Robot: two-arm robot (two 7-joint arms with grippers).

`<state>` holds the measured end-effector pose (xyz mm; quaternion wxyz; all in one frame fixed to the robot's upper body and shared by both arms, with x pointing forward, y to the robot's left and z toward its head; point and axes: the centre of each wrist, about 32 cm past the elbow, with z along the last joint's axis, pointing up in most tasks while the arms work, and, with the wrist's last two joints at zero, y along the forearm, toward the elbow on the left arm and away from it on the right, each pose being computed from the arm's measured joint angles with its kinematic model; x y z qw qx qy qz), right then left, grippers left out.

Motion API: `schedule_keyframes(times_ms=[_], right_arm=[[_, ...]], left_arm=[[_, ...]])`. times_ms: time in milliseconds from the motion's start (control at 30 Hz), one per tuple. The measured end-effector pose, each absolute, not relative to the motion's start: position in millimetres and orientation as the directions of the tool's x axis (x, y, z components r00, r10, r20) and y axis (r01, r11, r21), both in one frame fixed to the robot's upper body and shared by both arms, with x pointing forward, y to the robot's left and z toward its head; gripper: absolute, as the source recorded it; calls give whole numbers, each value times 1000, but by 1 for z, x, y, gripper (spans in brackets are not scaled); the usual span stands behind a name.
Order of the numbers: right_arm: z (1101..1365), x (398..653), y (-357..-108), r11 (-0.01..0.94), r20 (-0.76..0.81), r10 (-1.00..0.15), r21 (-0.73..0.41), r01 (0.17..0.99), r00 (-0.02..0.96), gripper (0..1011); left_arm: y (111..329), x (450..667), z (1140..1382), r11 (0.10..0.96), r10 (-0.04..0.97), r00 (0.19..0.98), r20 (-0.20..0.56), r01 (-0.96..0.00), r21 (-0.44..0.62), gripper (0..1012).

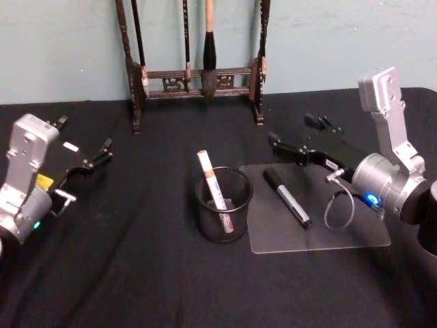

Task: Pick up the water-based marker from the table and place it into the pen holder.

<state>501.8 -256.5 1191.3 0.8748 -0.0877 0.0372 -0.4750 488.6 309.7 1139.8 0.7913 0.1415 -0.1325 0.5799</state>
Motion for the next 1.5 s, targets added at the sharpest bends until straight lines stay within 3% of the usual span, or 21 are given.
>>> schedule_keyframes(times_ms=[567, 1500], right_arm=[[1183, 512, -254, 480, 53, -830, -441, 758, 556, 1002], [1169, 521, -245, 501, 40, -798, -511, 699, 601, 1002]], left_arm=[[310, 489, 1140, 287, 880, 292, 374, -955, 70, 1001], [310, 489, 1140, 287, 880, 292, 374, -955, 70, 1001]])
